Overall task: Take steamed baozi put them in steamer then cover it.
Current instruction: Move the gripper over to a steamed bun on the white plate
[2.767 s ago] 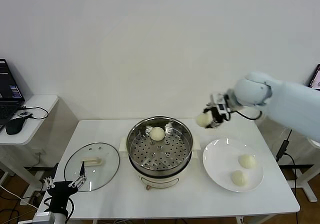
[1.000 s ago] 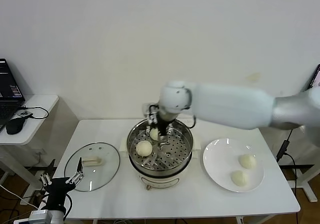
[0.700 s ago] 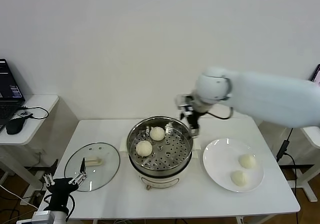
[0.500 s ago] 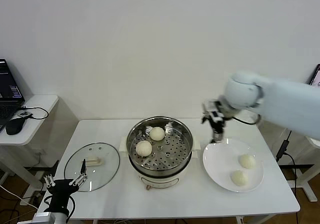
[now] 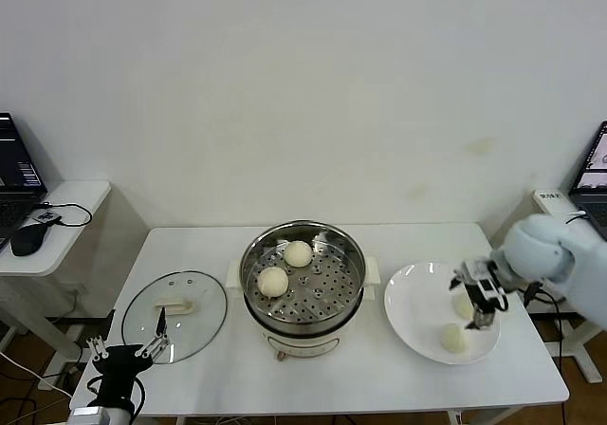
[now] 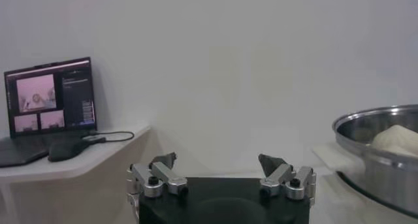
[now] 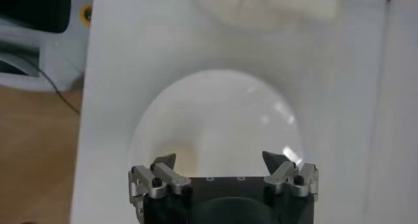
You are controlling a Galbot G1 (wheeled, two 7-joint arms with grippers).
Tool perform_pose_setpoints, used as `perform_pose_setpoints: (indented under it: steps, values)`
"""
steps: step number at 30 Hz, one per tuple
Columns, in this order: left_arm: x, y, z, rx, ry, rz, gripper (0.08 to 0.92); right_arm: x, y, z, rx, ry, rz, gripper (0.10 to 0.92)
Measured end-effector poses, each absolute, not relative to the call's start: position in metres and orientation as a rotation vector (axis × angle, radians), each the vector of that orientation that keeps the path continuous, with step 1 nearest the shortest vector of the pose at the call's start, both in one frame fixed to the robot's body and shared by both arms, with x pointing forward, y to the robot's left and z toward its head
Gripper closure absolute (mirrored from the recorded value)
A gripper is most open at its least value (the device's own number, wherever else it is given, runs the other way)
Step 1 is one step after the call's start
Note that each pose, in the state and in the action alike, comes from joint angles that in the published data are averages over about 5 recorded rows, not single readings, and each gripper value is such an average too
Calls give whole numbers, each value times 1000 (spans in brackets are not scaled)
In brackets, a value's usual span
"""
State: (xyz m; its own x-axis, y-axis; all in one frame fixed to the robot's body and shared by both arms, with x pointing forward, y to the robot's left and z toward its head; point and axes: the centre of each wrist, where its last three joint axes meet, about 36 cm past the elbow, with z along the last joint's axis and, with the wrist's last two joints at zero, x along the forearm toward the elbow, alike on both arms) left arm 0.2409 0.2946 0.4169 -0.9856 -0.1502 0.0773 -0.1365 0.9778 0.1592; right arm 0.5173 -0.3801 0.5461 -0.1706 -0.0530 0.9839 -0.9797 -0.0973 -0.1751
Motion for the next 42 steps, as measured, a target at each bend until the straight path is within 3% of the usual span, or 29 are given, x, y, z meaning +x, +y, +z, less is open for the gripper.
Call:
perform_pose_setpoints:
  steps: [22, 42]
  values:
    - [241, 298, 415, 243, -3029, -245, 177, 512, -391, 473, 1194, -1317, 1378, 210]
    - [242, 298, 418, 253, -3042, -242, 177, 523, -388, 462, 1193, -1333, 1340, 433]
